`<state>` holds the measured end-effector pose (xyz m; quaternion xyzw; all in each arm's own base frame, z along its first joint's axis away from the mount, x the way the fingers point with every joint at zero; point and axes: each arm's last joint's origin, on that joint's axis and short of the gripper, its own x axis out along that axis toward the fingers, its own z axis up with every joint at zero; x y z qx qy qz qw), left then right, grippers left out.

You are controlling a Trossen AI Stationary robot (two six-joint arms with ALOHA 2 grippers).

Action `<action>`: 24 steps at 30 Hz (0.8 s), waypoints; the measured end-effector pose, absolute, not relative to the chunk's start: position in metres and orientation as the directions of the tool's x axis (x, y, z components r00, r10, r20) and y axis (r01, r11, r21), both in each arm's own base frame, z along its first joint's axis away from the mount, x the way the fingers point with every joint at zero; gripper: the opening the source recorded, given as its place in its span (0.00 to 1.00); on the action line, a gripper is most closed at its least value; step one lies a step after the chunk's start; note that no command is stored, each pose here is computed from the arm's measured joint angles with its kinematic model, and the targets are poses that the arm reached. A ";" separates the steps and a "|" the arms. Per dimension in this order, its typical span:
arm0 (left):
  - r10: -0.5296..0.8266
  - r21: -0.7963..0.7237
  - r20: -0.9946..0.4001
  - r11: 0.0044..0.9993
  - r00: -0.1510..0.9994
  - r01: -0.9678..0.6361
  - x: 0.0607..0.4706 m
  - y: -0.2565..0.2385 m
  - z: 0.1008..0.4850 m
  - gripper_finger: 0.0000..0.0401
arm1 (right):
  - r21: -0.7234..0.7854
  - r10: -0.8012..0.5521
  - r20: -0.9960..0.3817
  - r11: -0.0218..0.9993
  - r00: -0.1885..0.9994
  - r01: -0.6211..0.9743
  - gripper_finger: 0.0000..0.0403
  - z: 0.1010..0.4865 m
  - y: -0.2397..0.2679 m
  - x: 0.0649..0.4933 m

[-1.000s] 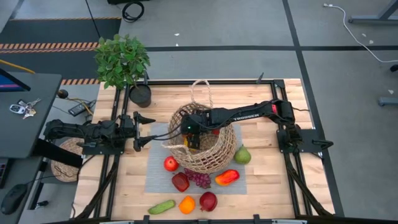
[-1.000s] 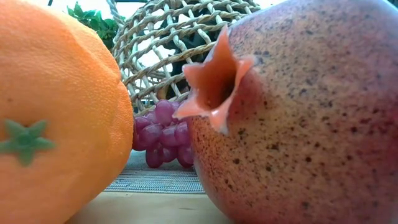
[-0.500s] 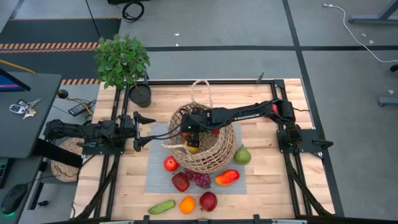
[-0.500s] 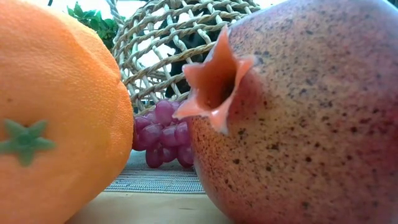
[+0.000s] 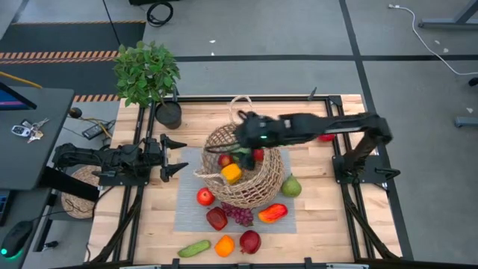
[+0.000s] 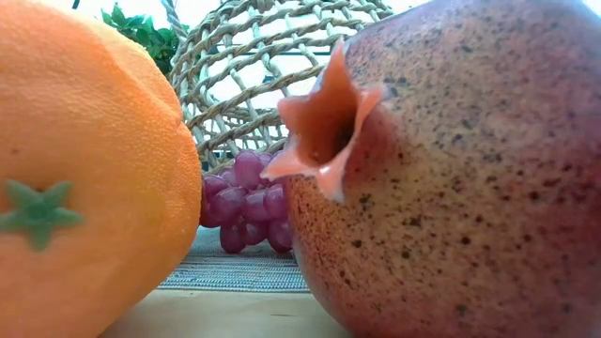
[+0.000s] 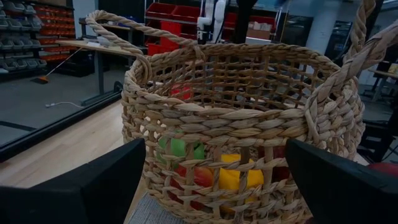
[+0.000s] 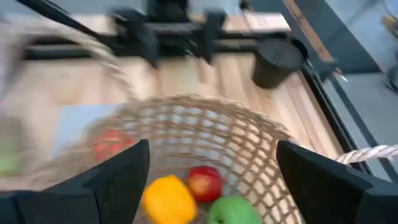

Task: Build produce basket
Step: Put the mango into the basket

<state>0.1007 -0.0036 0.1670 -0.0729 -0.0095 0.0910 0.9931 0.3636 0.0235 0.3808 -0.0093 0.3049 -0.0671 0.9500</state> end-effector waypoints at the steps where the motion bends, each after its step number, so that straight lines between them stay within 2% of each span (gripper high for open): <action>1: 0.182 -0.147 0.005 0.973 0.983 -0.180 0.101 -0.004 0.167 0.98 | -0.049 -0.111 -0.566 0.994 0.817 0.101 0.87 0.390 0.028 0.353; 6: 0.182 -0.146 0.005 0.973 0.983 -0.180 0.101 -0.004 0.167 0.98 | -0.030 -0.014 -0.534 1.000 0.845 -0.002 0.87 0.422 0.057 0.308; 12: 0.182 -0.147 0.006 0.973 0.983 -0.179 0.101 -0.004 0.167 0.98 | -0.065 0.096 -0.565 0.985 0.819 -0.161 0.87 0.427 0.117 0.269; 19: 0.182 -0.146 0.006 0.973 0.983 -0.179 0.101 -0.004 0.167 0.98 | -0.209 0.083 -0.645 0.937 0.760 -0.279 0.87 0.401 0.192 0.241; 24: 0.182 -0.147 0.006 0.973 0.983 -0.179 0.101 -0.004 0.167 0.98 | -0.241 0.112 -0.710 0.889 0.695 -0.389 0.87 0.373 0.234 0.230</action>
